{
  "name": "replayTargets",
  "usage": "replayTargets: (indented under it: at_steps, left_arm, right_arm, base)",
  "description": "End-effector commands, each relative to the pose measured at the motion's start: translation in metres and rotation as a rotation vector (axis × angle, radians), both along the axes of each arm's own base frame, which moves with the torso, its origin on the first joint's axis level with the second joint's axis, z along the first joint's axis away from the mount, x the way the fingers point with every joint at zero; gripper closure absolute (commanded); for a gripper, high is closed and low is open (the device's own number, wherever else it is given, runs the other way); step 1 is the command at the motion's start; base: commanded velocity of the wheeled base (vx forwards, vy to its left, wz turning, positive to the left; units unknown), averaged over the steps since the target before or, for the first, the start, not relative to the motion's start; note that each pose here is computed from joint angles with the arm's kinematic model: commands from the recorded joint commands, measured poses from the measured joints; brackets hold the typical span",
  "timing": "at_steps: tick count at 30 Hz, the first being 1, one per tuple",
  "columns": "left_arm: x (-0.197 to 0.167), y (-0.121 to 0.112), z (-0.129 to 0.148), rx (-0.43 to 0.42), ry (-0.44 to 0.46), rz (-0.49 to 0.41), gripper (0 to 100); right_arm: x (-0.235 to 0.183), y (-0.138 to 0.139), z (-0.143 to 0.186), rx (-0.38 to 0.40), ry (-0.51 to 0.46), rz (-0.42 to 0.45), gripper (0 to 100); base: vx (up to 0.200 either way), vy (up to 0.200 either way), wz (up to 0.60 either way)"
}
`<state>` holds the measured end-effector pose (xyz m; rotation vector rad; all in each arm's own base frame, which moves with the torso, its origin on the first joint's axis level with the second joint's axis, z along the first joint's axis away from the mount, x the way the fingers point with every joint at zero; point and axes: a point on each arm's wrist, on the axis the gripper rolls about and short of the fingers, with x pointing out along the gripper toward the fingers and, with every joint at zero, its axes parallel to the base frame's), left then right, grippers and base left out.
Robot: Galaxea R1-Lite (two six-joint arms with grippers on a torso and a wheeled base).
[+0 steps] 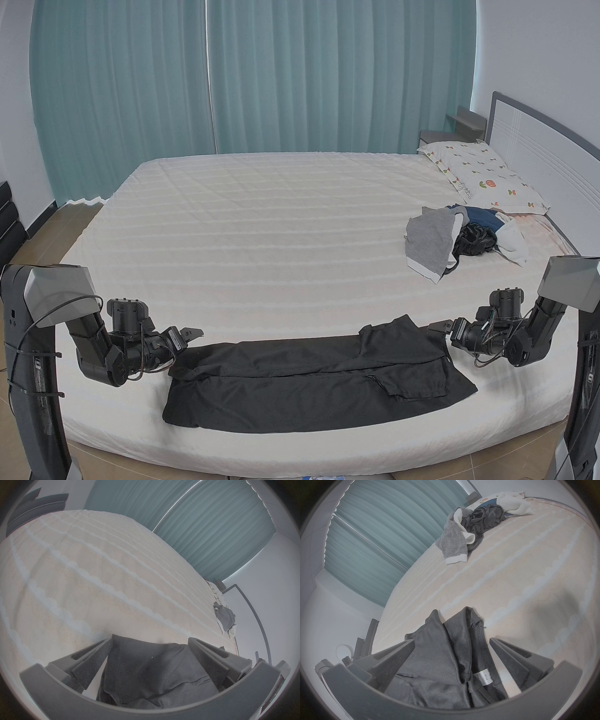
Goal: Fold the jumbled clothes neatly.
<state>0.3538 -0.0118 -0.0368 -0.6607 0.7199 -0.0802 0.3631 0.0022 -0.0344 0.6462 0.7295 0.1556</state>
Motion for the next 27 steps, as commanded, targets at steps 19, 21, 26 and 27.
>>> replayTargets:
  at_steps: [19,21,26,27]
  left_arm:
    - [-0.003,0.000,0.000,0.051,0.061,0.013,0]
    - [0.001,0.000,-0.001,0.065,0.052,0.031,0]
    - [0.004,-0.001,-0.009,0.085,0.062,0.049,100]
    - [0.004,-0.001,-0.009,0.086,0.062,0.048,100]
  right_arm:
    - [-0.001,0.000,-0.003,0.000,0.009,-0.001,0]
    - [-0.001,0.000,-0.002,0.000,0.008,0.000,0]
    - [0.000,0.000,-0.003,-0.002,0.009,0.001,0]
    - [0.000,0.000,-0.003,-0.001,0.009,0.002,0]
  base:
    - [0.000,0.000,0.00]
    - [0.000,0.000,0.00]
    - [0.000,0.000,0.00]
    - [0.000,0.000,0.00]
